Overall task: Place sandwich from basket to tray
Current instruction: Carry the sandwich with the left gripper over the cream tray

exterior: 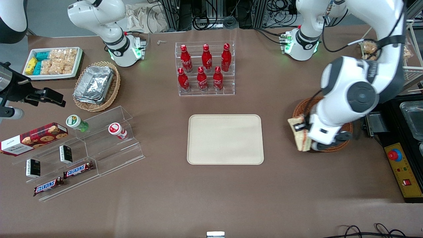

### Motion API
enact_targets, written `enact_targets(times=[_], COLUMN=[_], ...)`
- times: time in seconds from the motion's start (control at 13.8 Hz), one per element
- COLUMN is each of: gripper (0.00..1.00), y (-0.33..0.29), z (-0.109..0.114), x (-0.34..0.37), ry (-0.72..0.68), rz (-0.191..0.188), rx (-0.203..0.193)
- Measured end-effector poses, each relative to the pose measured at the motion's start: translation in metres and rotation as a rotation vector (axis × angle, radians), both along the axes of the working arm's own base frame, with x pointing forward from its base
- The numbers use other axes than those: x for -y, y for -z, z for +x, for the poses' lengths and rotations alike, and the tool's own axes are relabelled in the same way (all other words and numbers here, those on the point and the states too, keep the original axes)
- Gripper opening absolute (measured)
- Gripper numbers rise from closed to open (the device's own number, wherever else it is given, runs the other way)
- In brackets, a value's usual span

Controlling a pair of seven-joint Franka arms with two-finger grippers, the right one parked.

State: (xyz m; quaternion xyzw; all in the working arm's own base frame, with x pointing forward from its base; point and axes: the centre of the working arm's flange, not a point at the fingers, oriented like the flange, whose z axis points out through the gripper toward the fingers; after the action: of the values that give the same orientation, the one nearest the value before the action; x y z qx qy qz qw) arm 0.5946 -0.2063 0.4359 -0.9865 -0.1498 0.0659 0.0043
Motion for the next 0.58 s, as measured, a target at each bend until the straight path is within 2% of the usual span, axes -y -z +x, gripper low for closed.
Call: enact_targets(times=[0.22, 0.58], gripper=[0.16, 0.16], y=[0.019, 0.111], z=[-0.006, -0.01], x=[0.059, 0.123], ry=[0.048, 0.116], rz=[-0.032, -0.009], rx=[-0.033, -0.119])
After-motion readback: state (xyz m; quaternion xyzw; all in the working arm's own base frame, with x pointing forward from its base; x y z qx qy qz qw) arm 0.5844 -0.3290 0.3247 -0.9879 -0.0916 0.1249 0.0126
